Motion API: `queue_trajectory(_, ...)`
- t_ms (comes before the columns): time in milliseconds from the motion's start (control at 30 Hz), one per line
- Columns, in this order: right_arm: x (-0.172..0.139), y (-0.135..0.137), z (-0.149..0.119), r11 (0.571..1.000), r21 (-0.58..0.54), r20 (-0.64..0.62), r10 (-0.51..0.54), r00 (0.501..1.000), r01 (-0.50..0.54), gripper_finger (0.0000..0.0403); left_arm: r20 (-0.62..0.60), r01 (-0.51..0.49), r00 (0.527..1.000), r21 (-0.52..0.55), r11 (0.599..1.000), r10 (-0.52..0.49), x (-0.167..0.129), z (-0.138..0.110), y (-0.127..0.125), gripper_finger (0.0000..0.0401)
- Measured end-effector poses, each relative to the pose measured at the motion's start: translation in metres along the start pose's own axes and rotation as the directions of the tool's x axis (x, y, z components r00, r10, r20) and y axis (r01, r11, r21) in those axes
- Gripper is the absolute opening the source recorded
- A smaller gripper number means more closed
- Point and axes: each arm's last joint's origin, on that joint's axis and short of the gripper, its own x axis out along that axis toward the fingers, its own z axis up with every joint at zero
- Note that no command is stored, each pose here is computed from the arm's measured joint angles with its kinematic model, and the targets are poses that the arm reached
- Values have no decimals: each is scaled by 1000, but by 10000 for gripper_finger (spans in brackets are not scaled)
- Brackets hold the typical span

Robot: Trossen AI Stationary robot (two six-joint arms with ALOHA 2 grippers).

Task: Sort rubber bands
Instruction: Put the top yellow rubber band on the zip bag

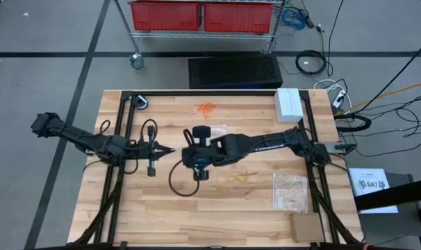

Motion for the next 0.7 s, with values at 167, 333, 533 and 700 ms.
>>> queue_trajectory(167, 3, -6, 0, 999, 9, 2, 42, 999, -42, 0, -2, 0, 1000, 1, 1000, 0, 0, 0, 0, 0)
queue_trajectory(333, 5, -12, -1, 999, -1, -2, 36, 999, -36, 0, -5, 1, 1000, 2, 1000, -1, 0, 0, 0, 0)
queue_trajectory(533, 3, -16, -1, 998, -3, -5, 65, 998, -65, 0, -17, 4, 1000, 7, 1000, -4, 0, -2, 0, 0)
queue_trajectory(700, -12, -17, 0, 999, -9, 11, 50, 999, -49, 0, -19, 4, 1000, 7, 1000, -4, 0, -2, 0, 0)
